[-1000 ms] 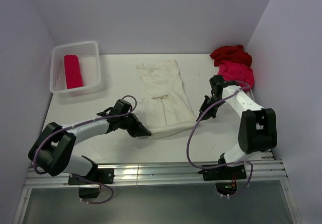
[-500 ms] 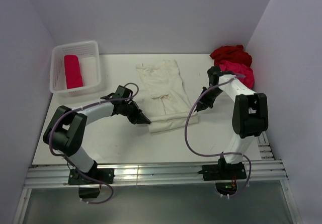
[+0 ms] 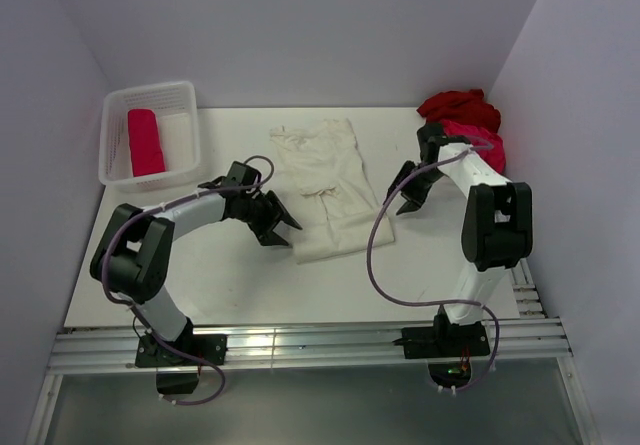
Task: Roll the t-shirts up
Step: Roll the tshirt
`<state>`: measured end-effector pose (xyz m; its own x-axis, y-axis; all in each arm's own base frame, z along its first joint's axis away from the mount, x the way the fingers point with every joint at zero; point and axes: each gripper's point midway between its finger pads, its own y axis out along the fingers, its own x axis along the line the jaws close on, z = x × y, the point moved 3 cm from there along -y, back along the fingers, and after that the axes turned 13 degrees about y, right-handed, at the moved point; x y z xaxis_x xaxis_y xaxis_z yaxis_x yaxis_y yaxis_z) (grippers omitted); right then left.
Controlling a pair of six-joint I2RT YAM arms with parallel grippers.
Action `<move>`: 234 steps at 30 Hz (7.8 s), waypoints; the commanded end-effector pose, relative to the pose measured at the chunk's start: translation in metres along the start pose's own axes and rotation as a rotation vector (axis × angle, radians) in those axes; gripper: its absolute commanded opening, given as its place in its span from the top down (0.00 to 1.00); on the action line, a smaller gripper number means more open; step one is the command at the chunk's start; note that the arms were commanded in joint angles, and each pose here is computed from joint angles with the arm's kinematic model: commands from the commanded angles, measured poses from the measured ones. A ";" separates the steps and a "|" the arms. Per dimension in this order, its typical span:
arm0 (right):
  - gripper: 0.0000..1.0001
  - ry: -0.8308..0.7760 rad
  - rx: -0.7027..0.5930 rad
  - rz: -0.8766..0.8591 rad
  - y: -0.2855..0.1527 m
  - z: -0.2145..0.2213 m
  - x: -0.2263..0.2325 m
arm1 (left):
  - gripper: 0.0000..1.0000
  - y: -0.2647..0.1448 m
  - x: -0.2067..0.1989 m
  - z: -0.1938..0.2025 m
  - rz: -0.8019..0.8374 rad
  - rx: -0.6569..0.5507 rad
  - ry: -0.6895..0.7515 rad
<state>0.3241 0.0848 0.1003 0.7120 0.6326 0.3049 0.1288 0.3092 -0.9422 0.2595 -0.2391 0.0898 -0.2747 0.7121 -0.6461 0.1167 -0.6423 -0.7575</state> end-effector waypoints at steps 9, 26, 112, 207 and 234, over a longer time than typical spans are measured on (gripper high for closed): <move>0.66 -0.157 -0.114 -0.324 -0.037 0.022 0.007 | 0.42 -0.034 -0.033 0.004 0.157 -0.142 0.195; 1.00 -0.226 0.271 -0.428 0.020 0.081 0.029 | 0.61 0.030 -0.102 0.038 0.372 0.076 0.331; 0.98 -0.056 0.131 -0.314 0.052 0.015 0.023 | 0.57 0.024 -0.010 -0.024 0.027 -0.042 0.308; 1.00 -0.027 0.294 -0.143 0.028 0.119 -0.089 | 1.00 -0.014 0.096 0.077 -0.079 0.023 0.120; 1.00 0.262 0.436 -0.065 0.008 0.110 -0.056 | 1.00 -0.038 0.038 0.027 0.082 0.123 -0.068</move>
<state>0.2012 0.1326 0.0819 0.8240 0.4790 0.3025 -0.0904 0.6382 -0.7645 0.2053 -0.1960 0.0840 -0.3344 0.6579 -0.6748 0.0165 -0.7118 -0.7022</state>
